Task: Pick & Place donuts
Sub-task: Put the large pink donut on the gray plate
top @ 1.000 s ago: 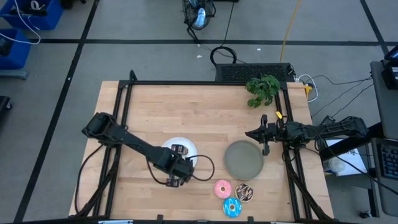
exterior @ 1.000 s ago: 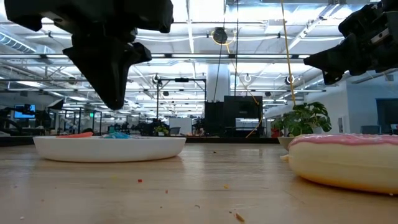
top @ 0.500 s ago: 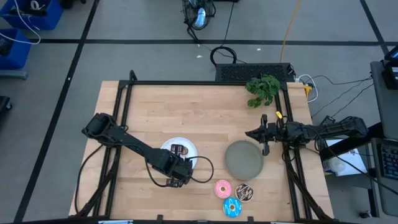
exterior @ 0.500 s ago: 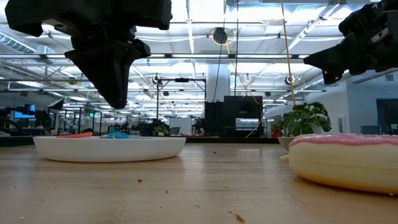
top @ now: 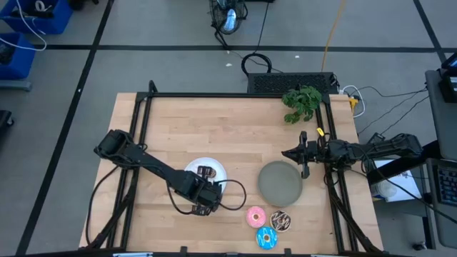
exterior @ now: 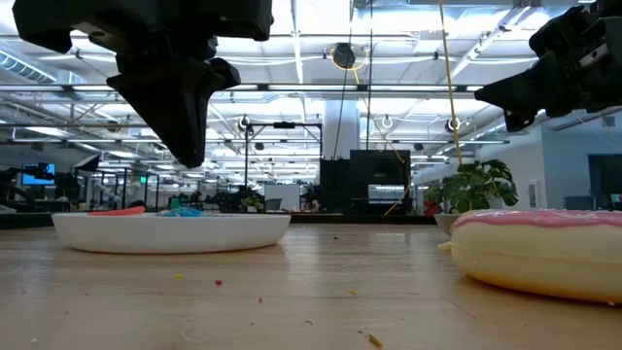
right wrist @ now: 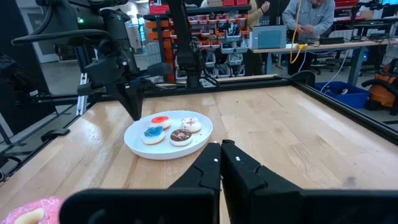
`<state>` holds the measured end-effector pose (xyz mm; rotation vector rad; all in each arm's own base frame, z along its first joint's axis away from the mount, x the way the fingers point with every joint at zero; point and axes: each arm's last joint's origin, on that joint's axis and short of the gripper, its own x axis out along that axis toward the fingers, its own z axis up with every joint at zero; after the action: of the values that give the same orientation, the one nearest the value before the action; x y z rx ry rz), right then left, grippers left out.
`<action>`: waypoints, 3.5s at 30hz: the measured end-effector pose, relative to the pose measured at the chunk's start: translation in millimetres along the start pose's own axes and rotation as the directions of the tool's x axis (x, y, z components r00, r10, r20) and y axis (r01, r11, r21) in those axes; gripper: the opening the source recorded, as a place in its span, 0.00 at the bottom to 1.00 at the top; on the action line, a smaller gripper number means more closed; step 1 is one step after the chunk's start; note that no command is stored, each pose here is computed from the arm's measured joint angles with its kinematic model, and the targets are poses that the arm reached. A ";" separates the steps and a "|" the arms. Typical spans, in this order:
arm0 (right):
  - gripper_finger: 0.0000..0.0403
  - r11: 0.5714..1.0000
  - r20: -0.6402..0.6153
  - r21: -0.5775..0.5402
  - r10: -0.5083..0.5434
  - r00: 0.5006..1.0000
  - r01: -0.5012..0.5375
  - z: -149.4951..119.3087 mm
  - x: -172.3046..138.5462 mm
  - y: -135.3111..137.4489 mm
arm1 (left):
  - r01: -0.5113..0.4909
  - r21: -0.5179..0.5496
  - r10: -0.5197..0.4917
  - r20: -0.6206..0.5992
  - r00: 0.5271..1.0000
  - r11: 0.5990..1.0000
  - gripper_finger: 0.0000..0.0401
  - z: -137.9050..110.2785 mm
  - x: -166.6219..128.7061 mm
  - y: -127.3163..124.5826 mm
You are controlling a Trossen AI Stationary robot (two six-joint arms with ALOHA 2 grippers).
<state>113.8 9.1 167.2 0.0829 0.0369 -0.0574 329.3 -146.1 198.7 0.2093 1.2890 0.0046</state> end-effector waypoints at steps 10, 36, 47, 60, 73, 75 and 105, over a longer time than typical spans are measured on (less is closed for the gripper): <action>0.00 1.000 0.010 -0.002 0.001 1.000 -0.001 0.9 0.0 0.1 | -0.021 0.046 0.007 0.291 0.957 0.999 0.01 -18.7 -97.1 6.4; 0.00 1.000 0.060 0.015 0.005 0.998 -0.006 5.9 -0.2 0.5 | 0.187 0.019 -0.090 0.920 0.381 0.982 0.00 -214.8 -31.1 43.2; 0.00 1.000 0.060 0.015 0.005 0.998 -0.006 5.9 -0.2 0.5 | 0.170 -0.016 -0.049 0.928 0.370 0.985 0.03 -218.3 -23.1 49.2; 0.00 1.000 0.060 0.015 0.005 0.998 -0.006 5.9 -0.2 0.5 | 0.096 0.014 -0.045 0.943 0.330 0.995 0.04 -216.7 -27.3 49.7; 0.00 1.000 0.060 0.015 0.005 0.998 -0.006 5.9 -0.2 0.5 | 0.013 0.022 -0.025 0.966 0.257 1.000 0.04 -214.3 -35.1 51.1; 0.00 1.000 0.060 0.015 0.005 0.998 -0.006 5.9 -0.2 0.5 | 0.026 0.016 -0.022 0.968 0.249 1.000 0.04 -214.1 -35.9 51.3; 0.00 1.000 0.061 0.015 0.005 0.998 -0.006 5.9 -0.2 0.5 | -0.024 -0.087 0.090 0.983 0.162 0.996 0.04 -211.9 -46.7 56.1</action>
<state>113.8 9.2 173.1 0.0960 -0.0242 -0.0547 120.6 -64.4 196.5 0.1560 -0.1204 -0.0326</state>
